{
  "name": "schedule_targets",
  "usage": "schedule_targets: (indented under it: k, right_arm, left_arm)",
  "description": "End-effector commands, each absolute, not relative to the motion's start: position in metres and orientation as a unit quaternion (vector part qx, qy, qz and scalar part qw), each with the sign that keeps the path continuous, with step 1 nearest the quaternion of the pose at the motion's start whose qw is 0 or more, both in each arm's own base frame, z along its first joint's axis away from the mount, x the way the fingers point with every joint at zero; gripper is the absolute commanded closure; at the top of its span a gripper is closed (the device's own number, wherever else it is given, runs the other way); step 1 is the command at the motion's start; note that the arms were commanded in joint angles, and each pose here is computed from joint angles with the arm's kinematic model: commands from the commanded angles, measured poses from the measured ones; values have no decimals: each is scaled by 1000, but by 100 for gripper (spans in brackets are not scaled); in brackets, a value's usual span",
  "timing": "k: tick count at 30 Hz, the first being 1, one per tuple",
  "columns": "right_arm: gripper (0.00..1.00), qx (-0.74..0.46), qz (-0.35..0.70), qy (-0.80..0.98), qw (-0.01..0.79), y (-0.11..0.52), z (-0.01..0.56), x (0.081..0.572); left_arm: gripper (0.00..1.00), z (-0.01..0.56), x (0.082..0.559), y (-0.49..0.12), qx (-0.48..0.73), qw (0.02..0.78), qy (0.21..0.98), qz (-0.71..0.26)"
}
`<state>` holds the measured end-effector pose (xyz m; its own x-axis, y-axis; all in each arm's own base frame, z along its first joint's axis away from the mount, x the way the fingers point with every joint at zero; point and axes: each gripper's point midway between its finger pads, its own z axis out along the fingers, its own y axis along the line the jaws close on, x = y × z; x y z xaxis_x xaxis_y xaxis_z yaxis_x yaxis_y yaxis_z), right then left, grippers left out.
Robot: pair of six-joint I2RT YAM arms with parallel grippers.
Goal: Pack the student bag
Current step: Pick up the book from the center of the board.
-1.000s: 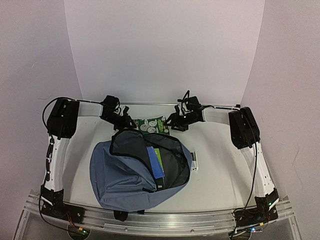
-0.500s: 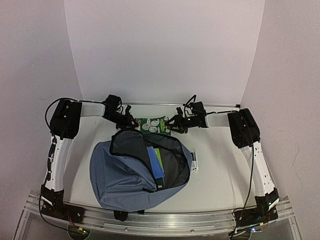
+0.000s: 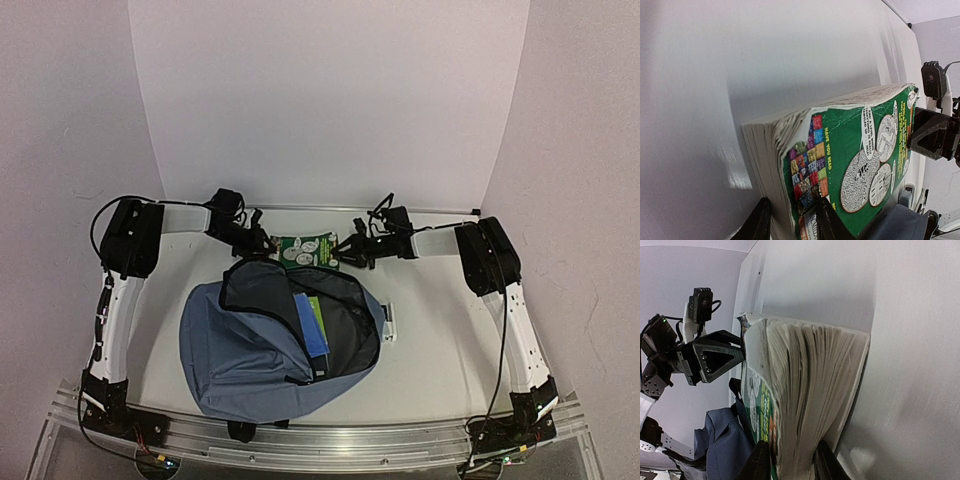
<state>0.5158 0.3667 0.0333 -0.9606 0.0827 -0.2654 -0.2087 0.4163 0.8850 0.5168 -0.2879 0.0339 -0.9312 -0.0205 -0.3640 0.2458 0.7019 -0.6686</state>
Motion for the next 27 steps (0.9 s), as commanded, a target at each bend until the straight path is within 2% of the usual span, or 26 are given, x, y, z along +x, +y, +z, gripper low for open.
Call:
schedule_targets:
  k: [1, 5, 6, 9, 11, 18, 27]
  right_arm:
    - [78, -130, 592, 774, 185, 412, 115, 497]
    - [98, -116, 580, 779, 206, 409, 120, 503]
    - [100, -114, 577, 781, 211, 408, 121, 504]
    - [100, -102, 564, 784, 238, 401, 135, 507]
    - [100, -91, 550, 787, 264, 394, 147, 509]
    - [100, -45, 517, 784, 341, 365, 200, 510]
    - [100, -8, 519, 777, 355, 347, 234, 495]
  left_arm:
    - [70, 69, 480, -367, 162, 169, 857, -460]
    - [70, 74, 477, -370, 164, 171, 854, -463]
    - [70, 75, 476, -370, 163, 173, 855, -460]
    - [67, 80, 479, -362, 151, 185, 863, -446]
    - [60, 87, 480, -355, 141, 195, 864, -443]
    - [17, 128, 483, -321, 106, 244, 855, -445]
    - [5, 188, 464, -310, 120, 285, 827, -470]
